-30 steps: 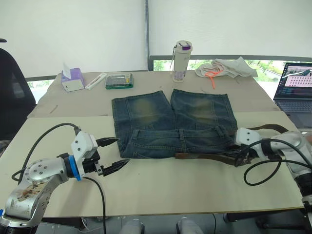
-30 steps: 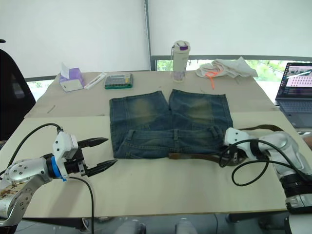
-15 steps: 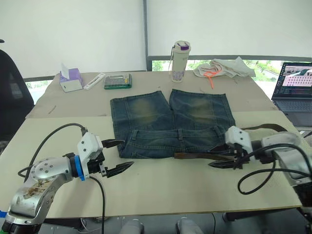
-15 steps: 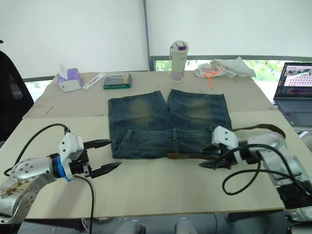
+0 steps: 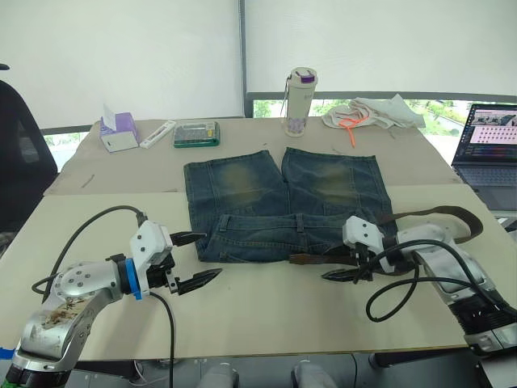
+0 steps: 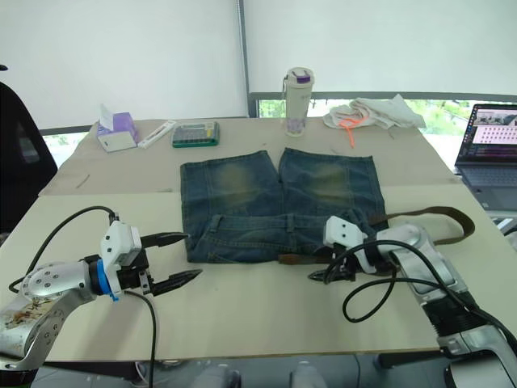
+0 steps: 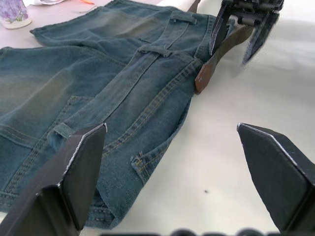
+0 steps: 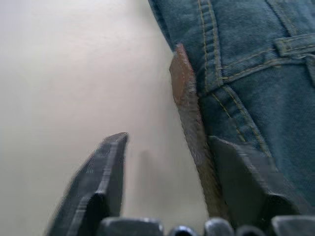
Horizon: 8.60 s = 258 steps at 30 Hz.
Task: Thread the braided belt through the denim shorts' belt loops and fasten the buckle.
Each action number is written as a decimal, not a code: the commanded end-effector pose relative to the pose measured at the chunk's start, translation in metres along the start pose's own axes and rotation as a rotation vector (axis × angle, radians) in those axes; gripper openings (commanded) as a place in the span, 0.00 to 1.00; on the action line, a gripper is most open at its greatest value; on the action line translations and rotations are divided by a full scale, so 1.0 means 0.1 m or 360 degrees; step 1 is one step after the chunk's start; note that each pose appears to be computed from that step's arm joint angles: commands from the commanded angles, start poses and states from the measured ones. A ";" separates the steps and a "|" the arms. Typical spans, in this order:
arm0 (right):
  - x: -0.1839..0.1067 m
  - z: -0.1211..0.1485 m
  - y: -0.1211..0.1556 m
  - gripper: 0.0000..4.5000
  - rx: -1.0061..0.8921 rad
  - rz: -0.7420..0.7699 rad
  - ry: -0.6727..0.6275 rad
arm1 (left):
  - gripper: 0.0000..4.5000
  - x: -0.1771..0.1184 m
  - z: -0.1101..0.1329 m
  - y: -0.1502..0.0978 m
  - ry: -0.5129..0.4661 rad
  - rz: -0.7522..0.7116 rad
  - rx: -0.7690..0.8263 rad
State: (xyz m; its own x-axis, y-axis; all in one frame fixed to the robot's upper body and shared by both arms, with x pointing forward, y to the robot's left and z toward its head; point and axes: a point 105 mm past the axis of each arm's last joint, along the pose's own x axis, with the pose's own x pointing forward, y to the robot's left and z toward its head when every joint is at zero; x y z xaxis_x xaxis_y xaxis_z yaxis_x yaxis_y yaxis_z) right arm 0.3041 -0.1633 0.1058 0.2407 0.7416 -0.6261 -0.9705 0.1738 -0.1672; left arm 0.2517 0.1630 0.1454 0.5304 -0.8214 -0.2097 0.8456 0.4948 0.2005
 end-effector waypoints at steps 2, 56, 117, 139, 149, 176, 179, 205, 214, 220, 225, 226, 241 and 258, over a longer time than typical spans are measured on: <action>-0.01 0.04 -0.06 0.26 -0.0104 -0.0030 0.0027 | 1.00 0.00 0.10 -0.02 -0.0054 0.0017 0.0062; -0.62 0.81 -0.17 0.48 0.0185 -0.0454 -0.0965 | 0.00 1.20 0.47 -0.40 -0.0824 -0.0610 -0.1145; -0.26 0.88 0.58 0.70 0.1303 -0.0307 -0.2122 | 0.00 1.25 0.64 -0.29 -0.1053 -0.0692 -0.1823; -0.42 0.65 0.36 0.00 0.1472 -0.0551 -0.2046 | 0.24 1.20 0.61 -0.30 -0.1041 -0.0698 -0.1775; -1.07 -0.29 -0.25 0.00 0.1538 -0.1155 -0.1443 | 0.99 0.89 0.29 -0.42 -0.0493 -0.0583 -0.0888; -1.27 -0.73 -0.85 0.00 0.1421 -0.1142 -0.1028 | 1.00 0.63 0.58 -0.10 -0.0399 -0.0452 -0.0098; -1.34 -0.71 -0.90 0.00 0.1387 -0.1165 -0.1030 | 1.00 0.62 0.58 -0.08 -0.0396 -0.0441 -0.0100; -0.90 -0.83 -0.65 0.00 0.1670 -0.0734 -0.0894 | 1.00 0.65 0.38 -0.09 -0.0376 -0.0418 -0.0133; -0.64 -0.62 -0.73 0.00 0.1834 -0.0544 -0.1107 | 1.00 0.90 0.34 0.00 -0.0387 -0.0314 -0.0198; -0.73 -0.43 -0.71 0.00 0.1878 -0.0369 -0.1367 | 1.00 1.25 0.32 0.17 -0.0412 -0.0110 -0.0425; -0.80 -0.30 -0.62 0.00 0.1897 -0.0205 -0.1554 | 1.00 1.52 0.57 0.11 -0.0614 -0.0246 -0.0778; -0.81 -0.28 -0.60 0.00 0.1897 -0.0174 -0.1587 | 1.00 1.56 0.62 0.07 -0.0653 -0.0322 -0.0871; -0.77 -0.17 -0.45 0.00 0.1736 -0.0129 -0.1709 | 1.00 2.39 0.64 -0.22 -0.0526 -0.0595 -0.1611; -0.71 -0.17 -0.43 0.00 0.1727 -0.0135 -0.1664 | 0.06 2.42 0.89 -0.40 -0.0633 -0.0869 -0.1669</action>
State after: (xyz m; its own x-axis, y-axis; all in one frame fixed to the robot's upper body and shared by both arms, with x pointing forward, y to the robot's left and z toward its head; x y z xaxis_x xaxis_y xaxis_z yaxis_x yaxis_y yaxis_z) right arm 0.3290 -0.2370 0.1304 0.6554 0.7304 0.1924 -0.5480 0.2845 0.7867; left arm 0.3593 -0.0498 0.1409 0.3133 -0.9260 0.2105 0.6465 0.0456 -0.7616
